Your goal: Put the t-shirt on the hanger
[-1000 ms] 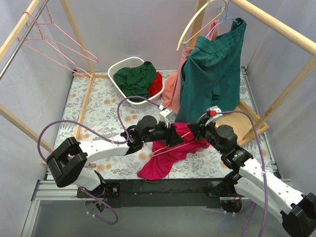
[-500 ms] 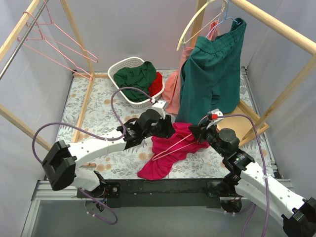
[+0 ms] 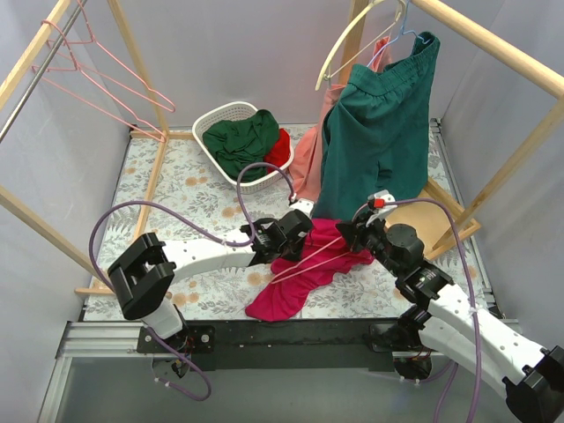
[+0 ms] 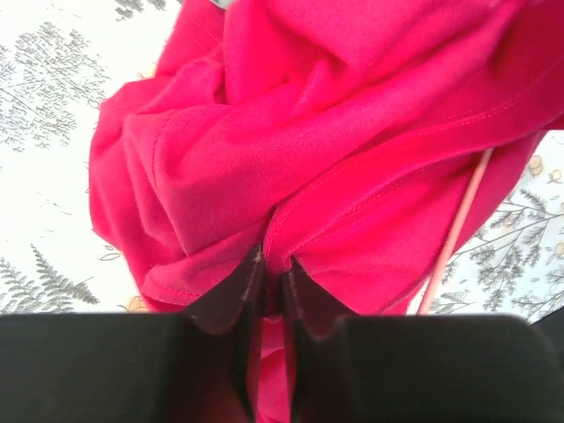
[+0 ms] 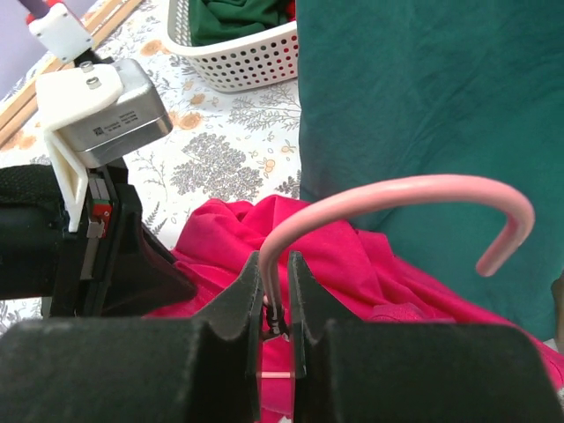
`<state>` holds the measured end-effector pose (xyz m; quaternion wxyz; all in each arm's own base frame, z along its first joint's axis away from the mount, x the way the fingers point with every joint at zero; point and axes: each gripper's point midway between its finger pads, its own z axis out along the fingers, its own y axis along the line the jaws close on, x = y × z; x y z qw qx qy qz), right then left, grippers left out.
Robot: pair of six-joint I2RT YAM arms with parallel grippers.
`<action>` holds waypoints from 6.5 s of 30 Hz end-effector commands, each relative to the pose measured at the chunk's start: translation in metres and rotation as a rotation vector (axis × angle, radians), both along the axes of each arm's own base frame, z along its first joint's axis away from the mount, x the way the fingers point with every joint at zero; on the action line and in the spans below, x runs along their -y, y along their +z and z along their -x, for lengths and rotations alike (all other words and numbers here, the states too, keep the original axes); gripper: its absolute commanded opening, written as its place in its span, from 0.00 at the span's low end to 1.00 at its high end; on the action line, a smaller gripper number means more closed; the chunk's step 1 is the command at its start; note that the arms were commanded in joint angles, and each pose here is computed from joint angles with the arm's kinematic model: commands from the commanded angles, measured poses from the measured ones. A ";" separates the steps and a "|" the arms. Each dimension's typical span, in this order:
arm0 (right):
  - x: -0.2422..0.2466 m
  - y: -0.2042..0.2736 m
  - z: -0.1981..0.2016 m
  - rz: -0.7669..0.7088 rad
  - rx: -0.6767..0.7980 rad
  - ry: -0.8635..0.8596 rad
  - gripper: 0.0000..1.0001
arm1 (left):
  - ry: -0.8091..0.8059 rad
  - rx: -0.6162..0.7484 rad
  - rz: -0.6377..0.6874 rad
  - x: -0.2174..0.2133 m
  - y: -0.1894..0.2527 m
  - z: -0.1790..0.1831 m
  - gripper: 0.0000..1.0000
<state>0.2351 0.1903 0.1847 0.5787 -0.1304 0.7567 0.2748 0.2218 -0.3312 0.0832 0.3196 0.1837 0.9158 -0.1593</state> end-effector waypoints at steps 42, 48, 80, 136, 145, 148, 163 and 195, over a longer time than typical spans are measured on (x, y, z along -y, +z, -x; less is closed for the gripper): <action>0.053 0.187 -0.072 0.115 0.187 -0.688 0.01 | -0.342 -0.042 0.405 -0.037 0.113 0.093 0.00; 0.048 0.169 -0.085 0.134 0.153 -0.757 0.01 | -0.478 -0.091 0.495 -0.025 0.131 0.118 0.00; 0.031 0.187 -0.072 0.095 0.182 -0.807 0.01 | -0.507 0.050 0.632 0.025 0.238 0.089 0.02; -0.043 0.154 -0.081 0.251 0.012 -0.356 0.01 | -0.395 0.122 0.342 -0.021 0.196 0.072 0.56; -0.048 0.159 -0.079 0.232 0.000 -0.336 0.01 | -0.386 0.154 0.288 -0.002 0.188 0.054 0.49; -0.045 0.158 -0.080 0.249 0.004 -0.351 0.01 | -0.298 0.223 0.292 -0.015 0.206 0.043 0.46; -0.038 0.164 -0.084 0.246 0.017 -0.402 0.01 | -0.415 0.107 0.327 0.000 0.226 0.077 0.61; -0.025 0.142 0.031 0.104 -0.088 0.067 0.79 | -0.345 0.499 0.211 -0.022 0.186 0.034 0.00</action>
